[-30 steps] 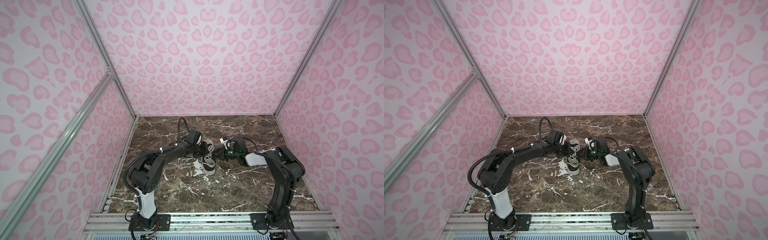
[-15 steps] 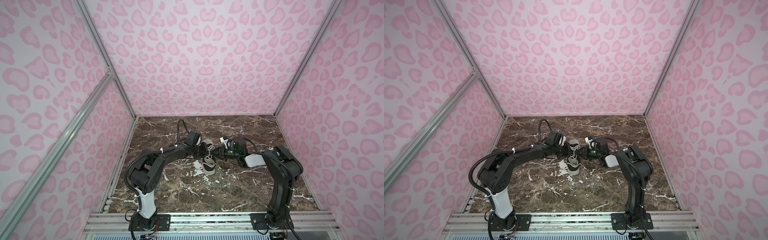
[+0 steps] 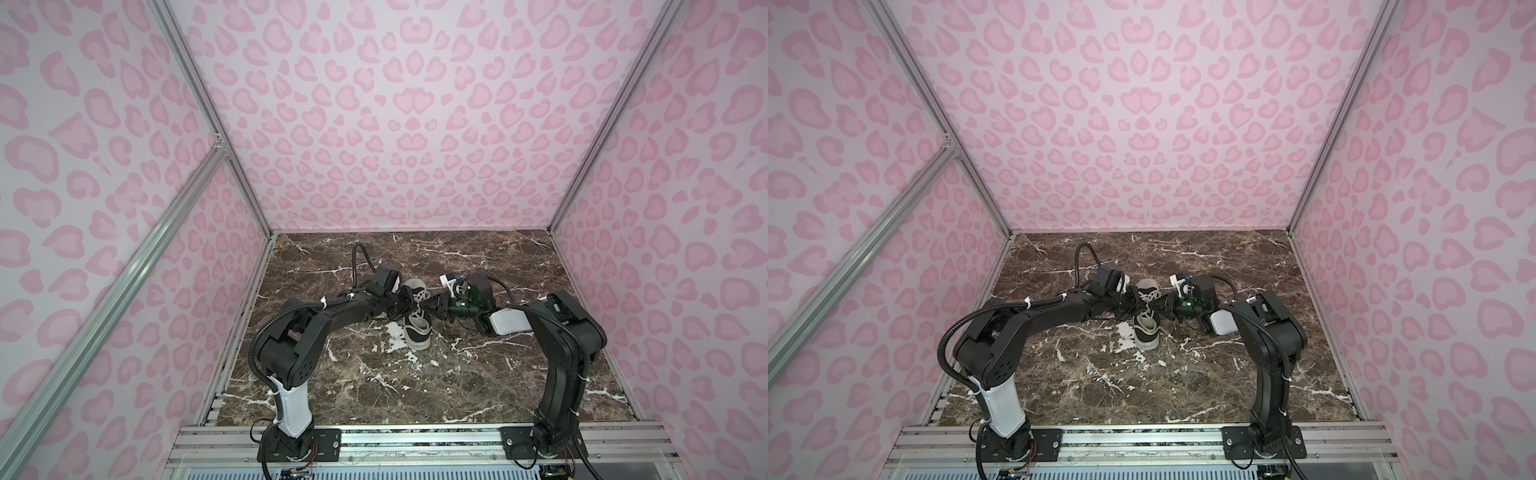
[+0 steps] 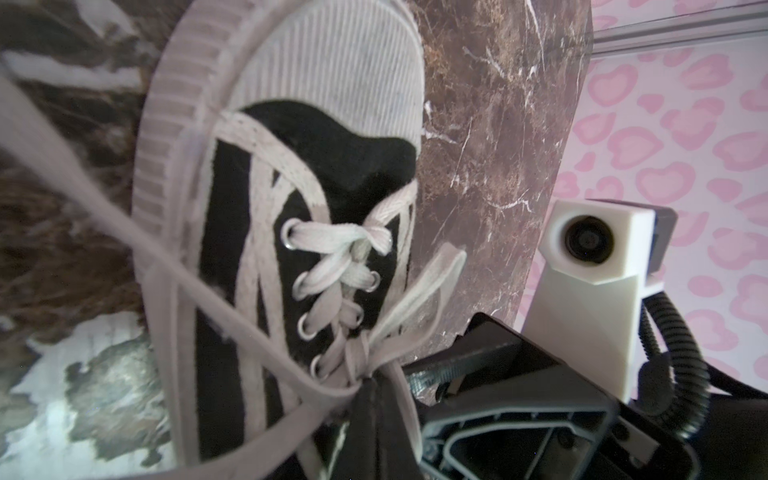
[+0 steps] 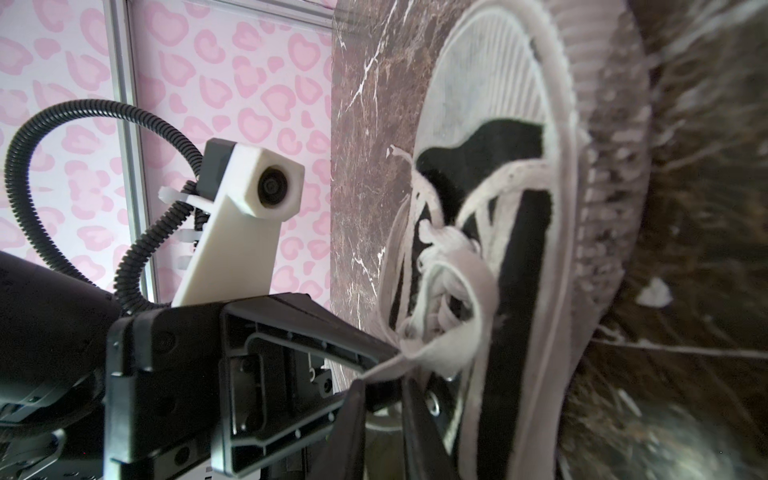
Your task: Tie the shoes
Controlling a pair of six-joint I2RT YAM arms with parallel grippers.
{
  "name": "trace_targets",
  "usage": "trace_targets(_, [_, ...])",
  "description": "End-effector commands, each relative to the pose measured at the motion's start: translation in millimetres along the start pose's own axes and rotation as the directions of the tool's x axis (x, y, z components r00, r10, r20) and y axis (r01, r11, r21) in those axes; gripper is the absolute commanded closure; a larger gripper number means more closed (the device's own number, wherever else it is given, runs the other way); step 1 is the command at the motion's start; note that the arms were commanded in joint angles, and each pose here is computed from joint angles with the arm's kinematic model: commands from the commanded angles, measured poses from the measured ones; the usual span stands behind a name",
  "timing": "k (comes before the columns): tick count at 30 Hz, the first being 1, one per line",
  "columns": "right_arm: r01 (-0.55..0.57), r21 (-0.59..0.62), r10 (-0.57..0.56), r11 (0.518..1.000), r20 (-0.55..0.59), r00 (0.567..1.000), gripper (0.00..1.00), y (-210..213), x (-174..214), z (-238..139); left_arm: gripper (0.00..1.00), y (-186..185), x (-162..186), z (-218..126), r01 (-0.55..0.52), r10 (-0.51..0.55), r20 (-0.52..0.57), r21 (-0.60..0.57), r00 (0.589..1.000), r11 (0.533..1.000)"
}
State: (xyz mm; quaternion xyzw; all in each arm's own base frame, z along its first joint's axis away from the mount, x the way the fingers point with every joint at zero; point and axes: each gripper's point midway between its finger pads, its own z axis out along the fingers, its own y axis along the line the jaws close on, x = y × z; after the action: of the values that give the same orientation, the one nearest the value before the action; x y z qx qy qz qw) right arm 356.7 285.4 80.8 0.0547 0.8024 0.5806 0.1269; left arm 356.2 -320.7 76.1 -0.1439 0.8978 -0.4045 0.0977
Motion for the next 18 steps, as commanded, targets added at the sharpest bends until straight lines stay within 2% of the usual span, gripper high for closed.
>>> trace_targets(1, [0.019,0.007,-0.019,1.000,-0.007,1.000,0.81,0,1,-1,0.97,-8,-3,1,0.006,-0.007,0.014,0.038,1.000,0.999])
trace_targets(11, [0.010,-0.004,-0.010,1.000,-0.019,1.000,0.87,4,2,-1,0.97,-10,-1,6,0.037,-0.038,0.006,0.085,0.999,0.996])
trace_targets(18, [0.011,0.077,-0.010,0.997,-0.005,1.000,0.85,-10,1,-9,0.97,-11,0,5,0.042,-0.044,0.009,0.103,0.999,0.994])
